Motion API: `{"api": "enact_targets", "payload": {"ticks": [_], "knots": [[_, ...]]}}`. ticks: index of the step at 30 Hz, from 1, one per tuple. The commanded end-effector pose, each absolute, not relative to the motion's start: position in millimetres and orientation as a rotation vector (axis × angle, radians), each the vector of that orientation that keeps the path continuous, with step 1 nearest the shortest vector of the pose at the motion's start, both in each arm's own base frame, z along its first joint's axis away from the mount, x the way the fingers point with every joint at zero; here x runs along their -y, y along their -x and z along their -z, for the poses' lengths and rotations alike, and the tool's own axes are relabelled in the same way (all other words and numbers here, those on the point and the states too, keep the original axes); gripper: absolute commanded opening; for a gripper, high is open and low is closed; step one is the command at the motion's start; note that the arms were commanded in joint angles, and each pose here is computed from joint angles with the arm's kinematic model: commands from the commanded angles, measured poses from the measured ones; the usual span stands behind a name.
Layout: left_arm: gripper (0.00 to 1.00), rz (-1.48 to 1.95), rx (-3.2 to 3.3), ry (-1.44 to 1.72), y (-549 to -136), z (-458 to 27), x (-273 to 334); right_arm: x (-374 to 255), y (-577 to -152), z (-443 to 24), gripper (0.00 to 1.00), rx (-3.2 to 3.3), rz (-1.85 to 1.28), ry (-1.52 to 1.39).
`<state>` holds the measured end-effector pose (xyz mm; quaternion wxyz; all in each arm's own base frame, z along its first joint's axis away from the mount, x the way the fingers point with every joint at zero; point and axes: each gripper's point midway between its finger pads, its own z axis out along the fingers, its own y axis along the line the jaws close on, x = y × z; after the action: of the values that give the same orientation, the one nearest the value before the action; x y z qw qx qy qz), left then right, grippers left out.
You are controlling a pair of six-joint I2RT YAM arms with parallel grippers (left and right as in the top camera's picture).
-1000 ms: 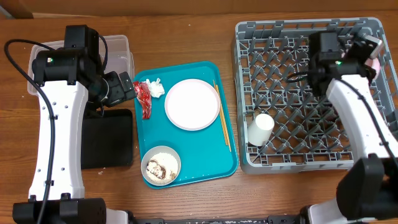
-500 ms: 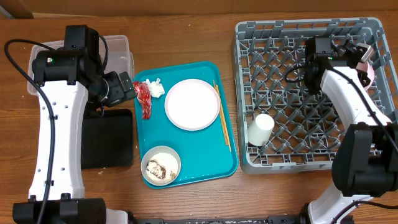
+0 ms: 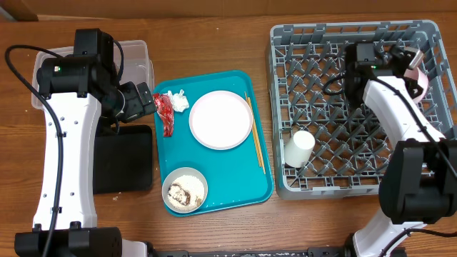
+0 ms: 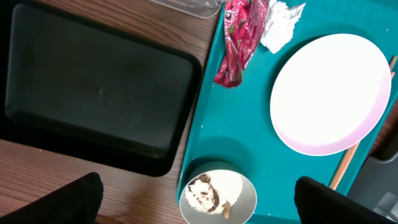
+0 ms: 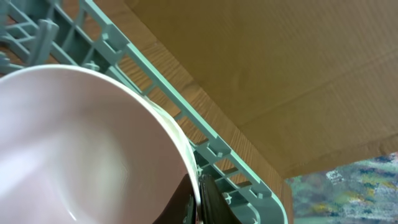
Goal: Sort waste into correct bins and load items into the dishwasher
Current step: 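Set the pink bowl down in the rack and open the right gripper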
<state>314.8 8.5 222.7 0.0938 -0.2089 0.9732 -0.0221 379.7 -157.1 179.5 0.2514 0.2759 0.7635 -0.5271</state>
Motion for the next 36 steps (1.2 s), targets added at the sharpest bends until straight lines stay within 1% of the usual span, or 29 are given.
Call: {"api": "enact_targets", "payload": {"ticks": [1, 3, 6, 13, 25, 30, 36], "knots": [[1.0, 0.051, -2.87, 0.642, -317, -225, -11, 141, -389, -173, 0.04, -2.081, 1.425, -0.696], [1.0, 0.051, -2.87, 0.642, -317, -225, -11, 138, -391, -169, 0.04, -2.09, 1.447, -0.66], [1.0, 0.051, -2.87, 0.642, -317, -225, -11, 143, -392, -176, 0.04, -2.018, 1.604, -0.595], [1.0, 0.051, -2.87, 0.642, -317, -225, -11, 145, -398, -190, 0.04, -1.964, 1.699, -0.546], [1.0, 0.051, -2.87, 0.642, -317, -225, -11, 142, -400, -176, 0.04, -2.038, 1.636, -0.529], [1.0, 0.051, -2.87, 0.642, -317, -225, -11, 120, -405, -153, 0.04, -2.175, 1.504, -0.457], [1.0, 0.051, -2.87, 0.642, -317, -225, -11, 99, -407, -151, 0.04, -2.173, 1.468, -0.421]]}}
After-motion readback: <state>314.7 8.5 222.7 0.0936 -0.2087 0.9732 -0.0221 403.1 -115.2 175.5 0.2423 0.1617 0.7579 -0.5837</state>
